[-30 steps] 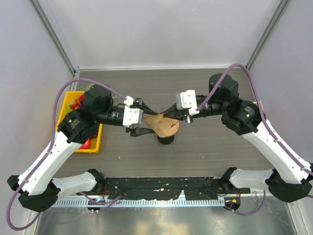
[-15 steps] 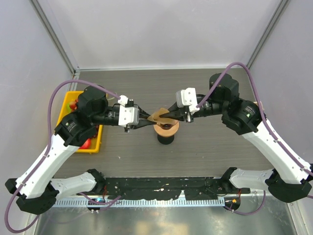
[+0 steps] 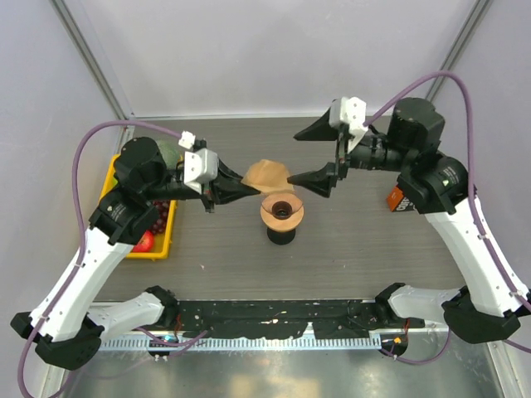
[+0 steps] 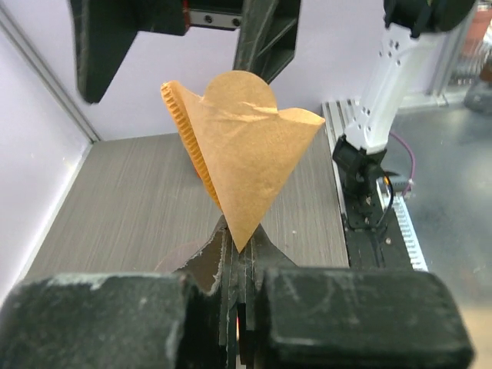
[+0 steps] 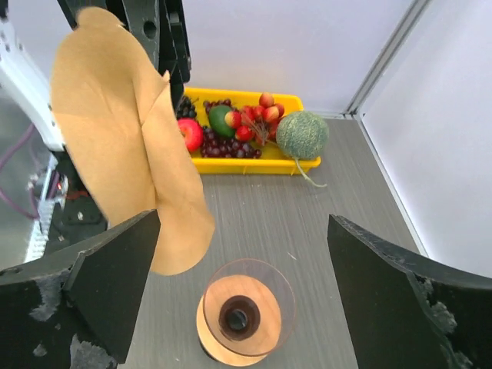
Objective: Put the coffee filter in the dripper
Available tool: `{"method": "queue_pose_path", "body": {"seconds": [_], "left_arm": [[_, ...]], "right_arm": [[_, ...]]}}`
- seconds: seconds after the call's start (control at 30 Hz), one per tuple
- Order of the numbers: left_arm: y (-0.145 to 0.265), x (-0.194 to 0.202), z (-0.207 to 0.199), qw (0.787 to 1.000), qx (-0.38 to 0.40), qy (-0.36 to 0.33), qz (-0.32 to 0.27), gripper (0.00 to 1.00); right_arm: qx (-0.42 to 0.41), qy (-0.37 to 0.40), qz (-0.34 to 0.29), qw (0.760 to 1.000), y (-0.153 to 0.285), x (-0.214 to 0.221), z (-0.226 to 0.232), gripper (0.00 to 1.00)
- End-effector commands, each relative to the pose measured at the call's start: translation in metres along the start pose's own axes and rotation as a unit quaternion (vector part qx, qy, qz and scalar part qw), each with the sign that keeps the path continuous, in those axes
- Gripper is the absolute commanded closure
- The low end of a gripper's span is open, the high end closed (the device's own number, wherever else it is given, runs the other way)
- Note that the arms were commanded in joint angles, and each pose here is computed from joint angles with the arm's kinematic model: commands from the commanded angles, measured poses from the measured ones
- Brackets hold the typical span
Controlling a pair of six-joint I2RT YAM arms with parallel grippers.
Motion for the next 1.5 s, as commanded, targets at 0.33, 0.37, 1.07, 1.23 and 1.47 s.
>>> {"method": "queue_pose_path", "body": {"seconds": [0.33, 0.37, 1.07, 1.23, 1.47], "left_arm": [[-0.002, -0.052, 0.015, 0.993, 0.016, 0.059, -0.098, 1.0], [-0.003, -0.052, 0.016, 0.993, 0.015, 0.061, -0.098, 1.0], [0.001, -0.064, 0.032, 0.987, 0.023, 0.095, -0.128, 1.0], [0.001, -0.064, 0.033, 0.987, 0.021, 0.099, -0.126, 0.99], [0.001, -0.058, 0.039, 0.987, 0.0, 0.102, -0.121, 0.96]], "right_arm": [[-0.045, -0.114, -0.114, 0.986, 0.005, -0.035, 0.014, 0.04], [-0.053, -0.116, -0.113, 0.985, 0.003, -0.034, 0.016, 0.04], [-0.041, -0.12, -0.12, 0.985, -0.012, -0.033, 0.014, 0.0], [-0.049, -0.116, -0.137, 0.983, -0.019, -0.042, 0.016, 0.23], [-0.054, -0.108, -0.128, 0.984, -0.021, -0.034, 0.018, 0.76]]}}
Point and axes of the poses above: each gripper's point midway between its finger pads, its own y axis back along the fingers, its own z axis along the line the jaws close on, x = y × z, the point moved 1 cm from there along y, back along the fingers, and after that the axes turned 1 degree about -y, right-handed, at the moved point
